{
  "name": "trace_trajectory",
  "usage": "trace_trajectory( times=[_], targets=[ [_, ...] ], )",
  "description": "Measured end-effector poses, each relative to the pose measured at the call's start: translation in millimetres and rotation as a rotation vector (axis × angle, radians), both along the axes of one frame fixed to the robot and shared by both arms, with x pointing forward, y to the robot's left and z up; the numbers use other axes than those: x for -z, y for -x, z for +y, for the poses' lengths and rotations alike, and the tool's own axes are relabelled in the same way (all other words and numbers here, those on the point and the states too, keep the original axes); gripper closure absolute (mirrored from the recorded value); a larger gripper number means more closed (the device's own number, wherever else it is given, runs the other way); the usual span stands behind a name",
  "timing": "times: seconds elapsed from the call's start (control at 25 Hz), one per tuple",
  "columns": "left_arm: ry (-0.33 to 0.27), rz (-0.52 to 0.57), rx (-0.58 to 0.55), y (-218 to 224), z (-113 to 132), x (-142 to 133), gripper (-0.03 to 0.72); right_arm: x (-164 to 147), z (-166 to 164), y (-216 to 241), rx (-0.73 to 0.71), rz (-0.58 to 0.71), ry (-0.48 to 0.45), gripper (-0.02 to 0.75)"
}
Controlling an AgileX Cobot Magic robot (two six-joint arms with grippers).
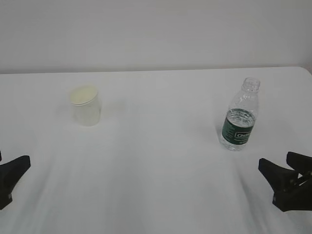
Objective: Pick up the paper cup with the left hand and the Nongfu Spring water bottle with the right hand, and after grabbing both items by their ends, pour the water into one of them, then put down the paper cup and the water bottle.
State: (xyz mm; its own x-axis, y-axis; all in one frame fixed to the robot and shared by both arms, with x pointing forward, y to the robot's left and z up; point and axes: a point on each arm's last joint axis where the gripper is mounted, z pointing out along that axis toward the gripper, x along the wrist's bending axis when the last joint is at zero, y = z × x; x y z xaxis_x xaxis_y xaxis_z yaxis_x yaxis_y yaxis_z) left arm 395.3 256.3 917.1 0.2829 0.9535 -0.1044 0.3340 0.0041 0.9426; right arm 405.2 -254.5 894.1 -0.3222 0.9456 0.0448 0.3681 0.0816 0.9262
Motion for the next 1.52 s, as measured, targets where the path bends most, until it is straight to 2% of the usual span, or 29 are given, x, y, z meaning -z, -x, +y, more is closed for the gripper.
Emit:
trace_trajectory(
  times=[0.16, 0.44, 0.8, 0.96, 1.52],
  targets=[
    [0.014, -0.004, 0.003, -6, -2, 9, 0.203, 0, 0, 0, 0.000, 0.000, 0.000, 0.237],
    [0.001, 0.073, -0.017, -11, -2, 24, 0.204, 0, 0, 0, -0.001, -0.001, 0.002, 0.237],
    [0.003, 0.071, -0.033, -12, -1, 24, 0.204, 0, 2, -10, -0.051, -0.057, 0.114, 0.237],
    [0.003, 0.070, -0.035, -12, 0, 24, 0.204, 9, 3, -14, -0.058, -0.018, 0.130, 0.237],
    [0.003, 0.070, -0.035, -12, 0, 24, 0.204, 18, 6, -33, -0.042, 0.006, 0.094, 0.203]
  ],
)
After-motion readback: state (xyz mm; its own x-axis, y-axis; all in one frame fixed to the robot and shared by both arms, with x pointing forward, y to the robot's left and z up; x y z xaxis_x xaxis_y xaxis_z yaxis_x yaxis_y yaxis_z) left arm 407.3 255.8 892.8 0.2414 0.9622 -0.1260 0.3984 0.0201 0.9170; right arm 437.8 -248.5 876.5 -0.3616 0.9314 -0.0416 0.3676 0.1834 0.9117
